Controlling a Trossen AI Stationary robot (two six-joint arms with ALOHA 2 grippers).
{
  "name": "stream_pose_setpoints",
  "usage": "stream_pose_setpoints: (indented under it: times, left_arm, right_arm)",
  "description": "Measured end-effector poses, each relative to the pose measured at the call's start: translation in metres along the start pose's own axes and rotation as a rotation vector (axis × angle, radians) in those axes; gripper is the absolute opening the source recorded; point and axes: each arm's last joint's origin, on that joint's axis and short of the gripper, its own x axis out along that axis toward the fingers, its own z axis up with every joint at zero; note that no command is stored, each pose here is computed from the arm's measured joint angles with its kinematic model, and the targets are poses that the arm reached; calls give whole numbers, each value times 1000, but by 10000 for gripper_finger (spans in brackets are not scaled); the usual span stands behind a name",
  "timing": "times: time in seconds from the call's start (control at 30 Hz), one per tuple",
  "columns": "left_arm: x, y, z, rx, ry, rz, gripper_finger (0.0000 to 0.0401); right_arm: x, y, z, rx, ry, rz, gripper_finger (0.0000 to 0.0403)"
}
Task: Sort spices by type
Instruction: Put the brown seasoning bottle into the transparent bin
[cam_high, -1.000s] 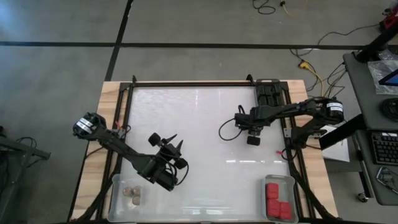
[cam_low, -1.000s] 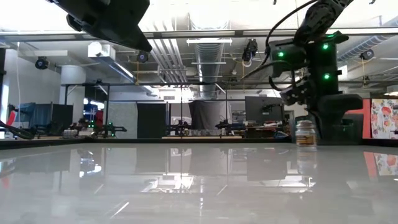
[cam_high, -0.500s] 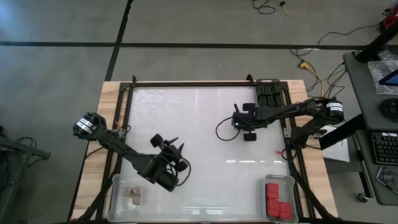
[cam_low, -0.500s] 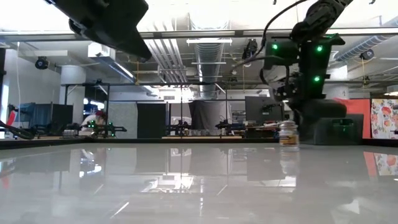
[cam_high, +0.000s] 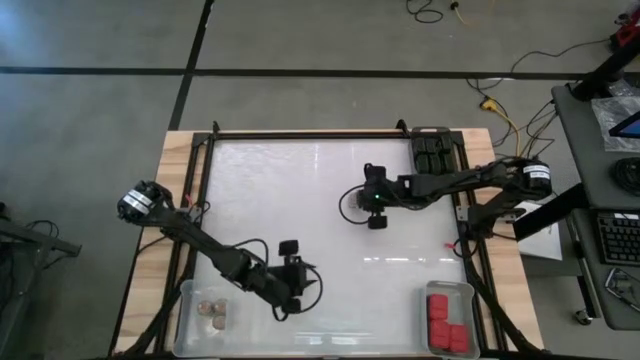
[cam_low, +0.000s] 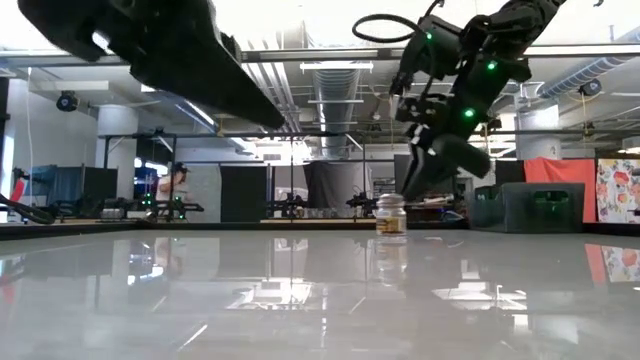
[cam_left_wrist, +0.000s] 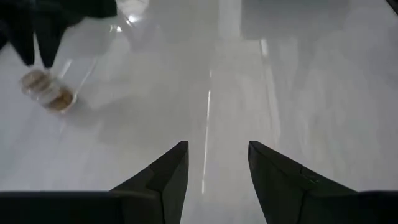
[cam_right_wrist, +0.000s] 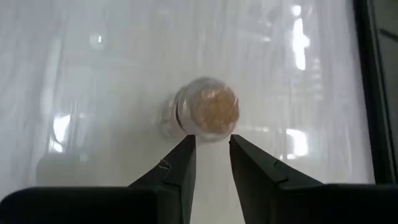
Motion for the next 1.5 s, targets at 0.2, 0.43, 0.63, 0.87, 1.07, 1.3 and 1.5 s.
stream_pose_setpoints:
  times: [0.2,0.43,0.63,0.87,1.07,1.3,1.5]
  left_arm:
    - [11,17,1,-69,-72,73,151]
    - [24,40,11,-94,-87,109,151]
    - [25,43,22,-69,-164,108,151]
    - [24,43,25,-66,-180,106,151]
    - [25,43,18,-67,-129,110,151]
    - [26,46,14,-116,-105,176,154]
    - [28,53,14,-135,-104,213,190]
  right_arm:
    - [12,5,3,7,-15,-3,100]
    - [-10,3,18,18,-3,9,108]
    - [-13,-3,10,35,33,-16,116]
    - [13,-13,-2,65,74,-76,105]
    - [38,-11,5,53,-16,-99,87]
    - [63,5,18,95,-166,13,80]
    - [70,27,35,71,-282,28,97]
